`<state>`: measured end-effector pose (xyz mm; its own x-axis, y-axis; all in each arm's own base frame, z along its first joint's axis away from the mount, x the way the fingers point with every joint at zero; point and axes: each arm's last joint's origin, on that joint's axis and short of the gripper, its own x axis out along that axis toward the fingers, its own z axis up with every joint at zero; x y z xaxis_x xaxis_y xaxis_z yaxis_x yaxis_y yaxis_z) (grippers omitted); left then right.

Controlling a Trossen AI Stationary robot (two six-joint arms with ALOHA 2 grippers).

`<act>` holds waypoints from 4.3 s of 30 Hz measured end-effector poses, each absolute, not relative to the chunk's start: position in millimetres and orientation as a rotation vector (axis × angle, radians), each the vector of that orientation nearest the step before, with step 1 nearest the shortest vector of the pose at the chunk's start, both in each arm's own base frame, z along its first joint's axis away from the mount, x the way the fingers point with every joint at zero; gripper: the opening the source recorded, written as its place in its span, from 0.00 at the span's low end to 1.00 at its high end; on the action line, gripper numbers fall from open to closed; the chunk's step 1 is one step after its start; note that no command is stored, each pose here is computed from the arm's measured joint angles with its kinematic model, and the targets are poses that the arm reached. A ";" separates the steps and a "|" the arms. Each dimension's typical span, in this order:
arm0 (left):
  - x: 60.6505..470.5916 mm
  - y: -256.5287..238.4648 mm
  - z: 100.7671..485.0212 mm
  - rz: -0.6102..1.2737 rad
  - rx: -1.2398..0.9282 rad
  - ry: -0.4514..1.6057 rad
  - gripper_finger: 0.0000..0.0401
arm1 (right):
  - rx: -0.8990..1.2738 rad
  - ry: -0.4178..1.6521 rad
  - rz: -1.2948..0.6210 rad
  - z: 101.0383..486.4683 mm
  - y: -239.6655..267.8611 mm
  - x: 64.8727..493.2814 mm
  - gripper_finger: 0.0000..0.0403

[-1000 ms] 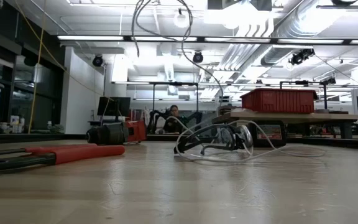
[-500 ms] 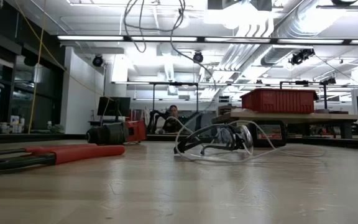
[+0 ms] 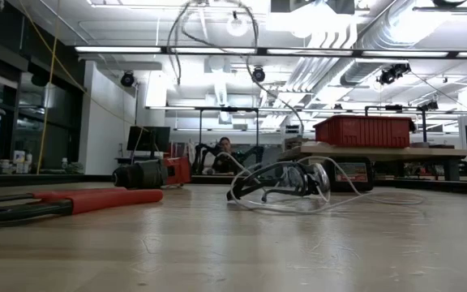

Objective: Coil cords
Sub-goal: Coil the white wire onto the black spool

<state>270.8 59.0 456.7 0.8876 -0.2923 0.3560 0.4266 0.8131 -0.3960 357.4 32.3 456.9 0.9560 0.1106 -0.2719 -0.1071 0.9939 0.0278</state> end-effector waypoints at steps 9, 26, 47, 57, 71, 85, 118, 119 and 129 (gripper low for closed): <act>265.3 61.5 462.9 -0.373 -0.401 -0.354 0.00 | -0.037 0.347 -0.149 450.0 24.8 355.2 0.35; 240.0 54.6 482.7 -0.370 -0.311 -0.473 0.00 | -0.020 0.319 -0.189 432.4 11.2 385.2 0.44; 237.3 54.2 484.4 -0.355 -0.280 -0.486 0.00 | 0.026 0.260 -0.234 436.0 13.4 388.2 0.25; 231.5 52.9 487.6 -0.342 -0.263 -0.501 0.00 | 0.029 0.237 -0.225 439.4 15.3 387.0 0.21; 231.9 53.3 487.4 -0.333 -0.266 -0.502 0.00 | 0.046 0.185 -0.175 444.6 16.8 388.3 0.20; 228.4 57.0 488.6 -0.318 -0.270 -0.505 0.00 | 0.051 0.209 -0.231 442.0 15.8 387.4 0.00; 219.1 59.5 484.4 -0.242 -0.405 -0.401 0.00 | 0.061 0.309 -0.139 446.5 31.7 365.4 0.00; 219.0 59.6 484.4 -0.243 -0.409 -0.401 0.00 | 0.061 0.309 -0.139 446.5 31.9 365.3 0.00; 220.1 60.0 482.2 -0.240 -0.437 -0.375 0.00 | 0.058 0.328 -0.136 444.6 32.3 364.8 0.00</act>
<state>220.1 60.0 482.2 0.9040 -0.1449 0.4022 0.3038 0.8796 -0.3660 364.8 32.3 444.6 0.9376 -0.1241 -0.3248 0.1429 0.9891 0.0346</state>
